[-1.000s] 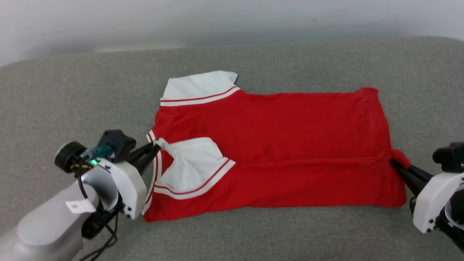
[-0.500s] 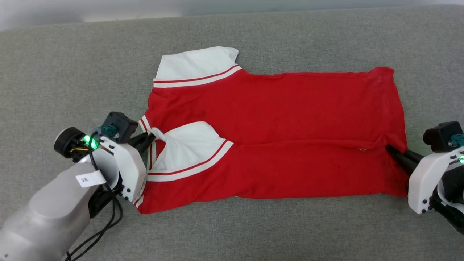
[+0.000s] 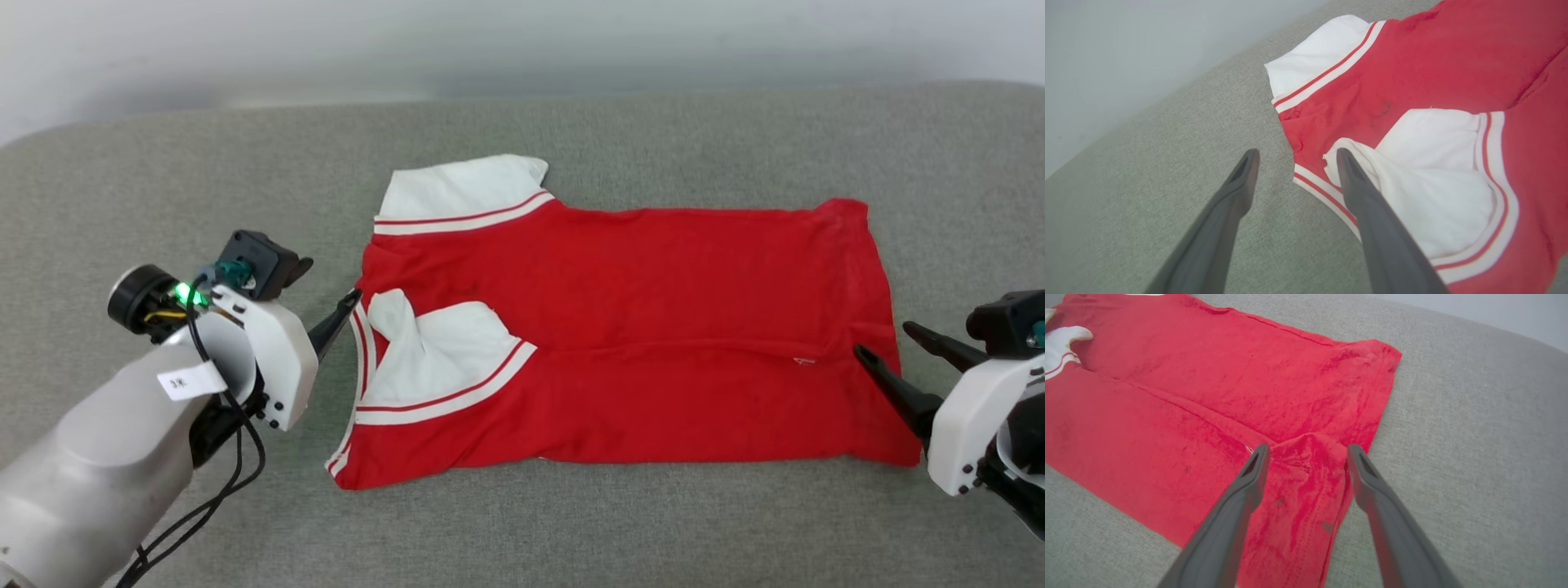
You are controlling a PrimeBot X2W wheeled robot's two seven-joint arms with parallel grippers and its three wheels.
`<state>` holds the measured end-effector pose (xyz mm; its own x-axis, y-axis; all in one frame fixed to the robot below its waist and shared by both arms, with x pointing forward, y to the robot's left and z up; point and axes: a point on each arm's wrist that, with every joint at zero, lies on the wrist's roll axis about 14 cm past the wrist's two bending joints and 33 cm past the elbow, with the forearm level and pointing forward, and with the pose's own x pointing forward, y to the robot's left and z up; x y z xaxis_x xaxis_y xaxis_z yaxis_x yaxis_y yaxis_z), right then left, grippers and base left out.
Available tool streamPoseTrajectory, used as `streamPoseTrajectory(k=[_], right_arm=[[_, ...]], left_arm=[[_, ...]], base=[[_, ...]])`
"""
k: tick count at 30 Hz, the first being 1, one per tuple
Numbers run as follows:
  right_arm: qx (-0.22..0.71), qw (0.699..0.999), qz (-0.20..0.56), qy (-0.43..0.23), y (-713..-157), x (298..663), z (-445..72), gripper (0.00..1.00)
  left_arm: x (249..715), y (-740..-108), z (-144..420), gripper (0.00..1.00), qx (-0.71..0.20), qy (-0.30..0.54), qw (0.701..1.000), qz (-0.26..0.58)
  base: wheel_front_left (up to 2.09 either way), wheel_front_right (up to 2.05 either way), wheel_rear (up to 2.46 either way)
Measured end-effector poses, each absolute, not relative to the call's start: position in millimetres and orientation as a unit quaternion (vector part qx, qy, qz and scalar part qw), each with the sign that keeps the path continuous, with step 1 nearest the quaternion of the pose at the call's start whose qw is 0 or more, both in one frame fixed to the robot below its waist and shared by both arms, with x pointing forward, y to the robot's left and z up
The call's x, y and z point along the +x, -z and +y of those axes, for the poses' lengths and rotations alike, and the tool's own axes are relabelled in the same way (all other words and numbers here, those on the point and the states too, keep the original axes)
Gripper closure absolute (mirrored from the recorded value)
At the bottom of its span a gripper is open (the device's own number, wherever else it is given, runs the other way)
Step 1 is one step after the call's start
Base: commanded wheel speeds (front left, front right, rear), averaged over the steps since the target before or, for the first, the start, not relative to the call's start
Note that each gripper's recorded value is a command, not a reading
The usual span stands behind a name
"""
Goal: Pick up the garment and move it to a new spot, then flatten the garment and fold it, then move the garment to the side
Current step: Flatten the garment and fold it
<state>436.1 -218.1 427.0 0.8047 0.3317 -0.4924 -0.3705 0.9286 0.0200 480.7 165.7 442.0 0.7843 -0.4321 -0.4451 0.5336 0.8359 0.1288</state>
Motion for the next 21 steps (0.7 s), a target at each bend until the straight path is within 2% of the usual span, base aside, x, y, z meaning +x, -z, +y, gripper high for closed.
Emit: streamPoseTrajectory(k=[7, 13, 21], right_arm=[[-0.048, 0.959, 0.208, -0.189, -460, 430, -219, 0.00], [-0.048, 0.962, 0.189, -0.191, -476, 427, -217, 0.00], [-0.039, 0.958, 0.205, -0.195, -471, 418, -210, 0.00]], left_arm=[[473, -493, 171, 0.00, 0.148, 0.259, 0.933, 0.202], [448, -498, 169, 0.00, 0.131, 0.265, 0.907, 0.299], [418, -480, 154, 0.00, 0.115, 0.286, 0.853, 0.421]], base=[[0.00, 0.00, 0.00], [0.00, 0.00, 0.00], [0.00, 0.00, 0.00]])
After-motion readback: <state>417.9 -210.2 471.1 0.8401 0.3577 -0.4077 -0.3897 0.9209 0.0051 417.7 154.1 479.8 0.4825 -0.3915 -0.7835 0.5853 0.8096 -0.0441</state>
